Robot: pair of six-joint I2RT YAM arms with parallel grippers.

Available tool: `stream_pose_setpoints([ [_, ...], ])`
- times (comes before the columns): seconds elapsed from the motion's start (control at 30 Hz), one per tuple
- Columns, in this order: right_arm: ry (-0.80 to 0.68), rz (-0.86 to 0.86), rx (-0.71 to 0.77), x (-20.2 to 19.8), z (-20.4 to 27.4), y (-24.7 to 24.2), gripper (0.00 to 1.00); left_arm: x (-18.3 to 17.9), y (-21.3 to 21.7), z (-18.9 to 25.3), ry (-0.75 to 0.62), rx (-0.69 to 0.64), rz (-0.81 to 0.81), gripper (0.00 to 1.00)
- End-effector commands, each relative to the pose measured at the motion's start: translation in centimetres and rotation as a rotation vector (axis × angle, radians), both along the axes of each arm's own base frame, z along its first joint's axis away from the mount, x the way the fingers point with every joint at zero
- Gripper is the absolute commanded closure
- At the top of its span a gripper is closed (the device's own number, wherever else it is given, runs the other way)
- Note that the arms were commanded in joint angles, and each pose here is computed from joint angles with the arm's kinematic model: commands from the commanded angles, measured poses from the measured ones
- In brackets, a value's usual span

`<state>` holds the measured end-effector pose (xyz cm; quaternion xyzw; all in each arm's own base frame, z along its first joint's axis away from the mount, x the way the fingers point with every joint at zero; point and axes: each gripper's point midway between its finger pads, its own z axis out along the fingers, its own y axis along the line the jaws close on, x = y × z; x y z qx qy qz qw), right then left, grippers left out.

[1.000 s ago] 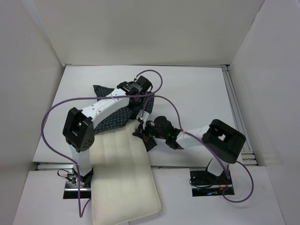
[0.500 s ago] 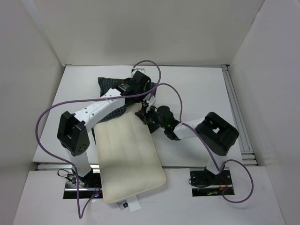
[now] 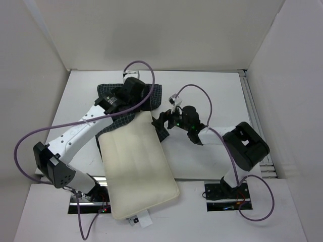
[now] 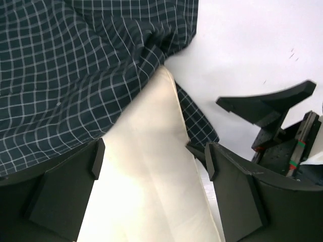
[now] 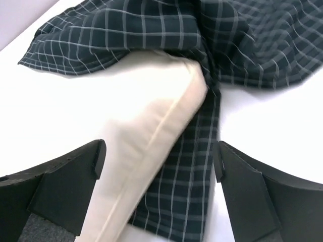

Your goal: Put the pillow into the pillowcase

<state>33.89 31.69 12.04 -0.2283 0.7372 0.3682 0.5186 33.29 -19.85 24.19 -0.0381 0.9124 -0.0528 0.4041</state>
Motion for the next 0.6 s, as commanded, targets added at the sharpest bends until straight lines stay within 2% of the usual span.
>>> stream_pose_setpoints([
  [0.0, 0.038, 0.012, 0.051, -0.8, 2.1, -1.0, 0.0, 1.0, 0.7, 1.9, -0.053, -0.043, 0.033, 0.0],
  [0.13, 0.092, -0.085, -0.006, 0.5, 1.2, -3.6, 0.0, 0.8, -1.2, 1.1, -0.013, -0.087, -0.044, 0.0],
  [0.33, 0.154, -0.261, 0.025, 3.3, 1.5, -9.3, 0.04, -2.7, -5.5, -5.8, 0.191, -0.02, -0.109, 0.0],
  [0.37, 0.175, -0.275, 0.025, 3.4, 1.2, -9.7, 0.04, -3.3, -6.2, -8.3, 0.249, 0.046, -0.095, 0.0],
  [0.4, 0.176, -0.285, 0.025, 3.3, 1.1, -10.2, 0.04, -3.0, -6.7, -8.3, 0.259, 0.06, -0.065, 0.0],
  [0.47, 0.185, -0.297, 0.017, 3.2, 1.0, -10.4, 0.04, -3.5, -5.4, -11.3, 0.348, 0.167, 0.057, 0.0],
  [0.5, 0.183, -0.297, 0.018, 3.0, 1.1, -10.5, 0.04, -3.3, -5.6, -11.3, 0.354, 0.16, 0.101, 0.0],
  [0.57, 0.183, -0.297, 0.018, 3.0, 1.1, -10.5, 0.04, -3.5, -4.2, -12.3, 0.371, 0.228, 0.176, 0.0],
])
